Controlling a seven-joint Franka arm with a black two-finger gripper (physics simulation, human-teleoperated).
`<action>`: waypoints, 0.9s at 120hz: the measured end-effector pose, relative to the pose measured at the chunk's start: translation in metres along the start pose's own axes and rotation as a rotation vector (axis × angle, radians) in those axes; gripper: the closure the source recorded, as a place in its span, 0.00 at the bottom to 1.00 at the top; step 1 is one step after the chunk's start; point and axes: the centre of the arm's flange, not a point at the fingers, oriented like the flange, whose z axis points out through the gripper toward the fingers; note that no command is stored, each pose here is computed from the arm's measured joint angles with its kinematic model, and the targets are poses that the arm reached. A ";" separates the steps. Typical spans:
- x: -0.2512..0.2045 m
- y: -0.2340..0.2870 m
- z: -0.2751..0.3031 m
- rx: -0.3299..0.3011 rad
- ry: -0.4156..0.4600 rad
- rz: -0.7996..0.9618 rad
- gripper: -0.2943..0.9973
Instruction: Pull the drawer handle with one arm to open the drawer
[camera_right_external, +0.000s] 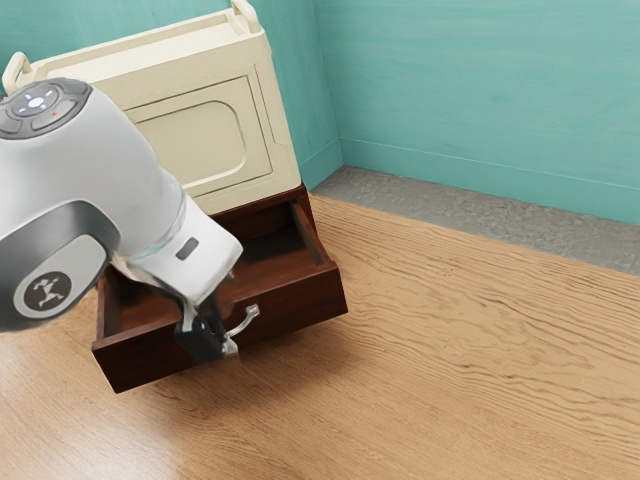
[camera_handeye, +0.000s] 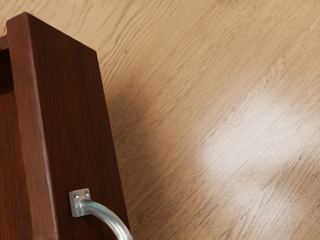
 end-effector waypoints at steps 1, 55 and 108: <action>0.000 -0.001 -0.002 -0.003 0.002 -0.003 0.25; 0.007 -0.146 0.058 -0.256 -0.091 -0.229 0.23; 0.014 -0.144 0.054 -0.274 -0.101 -0.225 0.23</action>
